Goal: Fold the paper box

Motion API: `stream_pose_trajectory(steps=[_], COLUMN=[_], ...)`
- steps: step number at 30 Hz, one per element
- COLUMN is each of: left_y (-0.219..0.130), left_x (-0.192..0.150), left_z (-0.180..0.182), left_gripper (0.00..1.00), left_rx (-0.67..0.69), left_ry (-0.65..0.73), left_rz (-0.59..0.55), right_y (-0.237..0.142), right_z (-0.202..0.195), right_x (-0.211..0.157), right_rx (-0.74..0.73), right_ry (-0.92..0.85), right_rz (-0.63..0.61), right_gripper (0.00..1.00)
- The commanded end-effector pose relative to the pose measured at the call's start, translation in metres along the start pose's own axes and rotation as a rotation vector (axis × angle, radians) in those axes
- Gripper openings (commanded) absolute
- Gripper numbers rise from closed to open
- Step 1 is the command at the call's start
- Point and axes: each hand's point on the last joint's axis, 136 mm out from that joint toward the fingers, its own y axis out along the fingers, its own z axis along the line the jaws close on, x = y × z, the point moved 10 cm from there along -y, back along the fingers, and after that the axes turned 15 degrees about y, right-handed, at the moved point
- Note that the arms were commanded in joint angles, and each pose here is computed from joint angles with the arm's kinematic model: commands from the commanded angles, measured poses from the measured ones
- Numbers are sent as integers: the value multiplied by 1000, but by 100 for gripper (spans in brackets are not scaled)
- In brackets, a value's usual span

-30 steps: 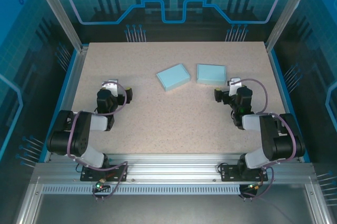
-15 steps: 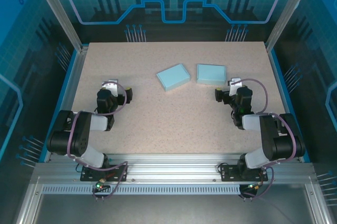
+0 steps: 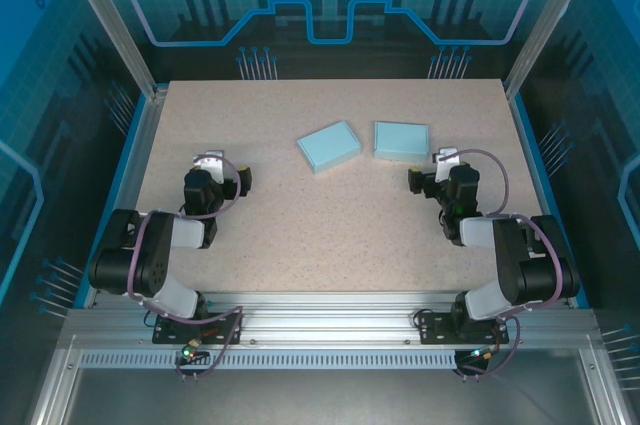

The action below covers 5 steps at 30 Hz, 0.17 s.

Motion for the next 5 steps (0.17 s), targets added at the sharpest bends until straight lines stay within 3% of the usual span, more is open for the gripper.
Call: stream_pose_trajectory(steps=[1,5], left_y=[2,2], left_x=[5,5], left_z=[1,1], left_gripper=[99,99], left_rx=[-11,-18], left_ry=[-25,-20], left_rz=[-20,-21], right_y=[2,2], right_z=[3,3], right_x=[2,2], right_rx=[3,0], right_ry=[9,10], right_rz=[-4,-4], right_gripper=[100,100])
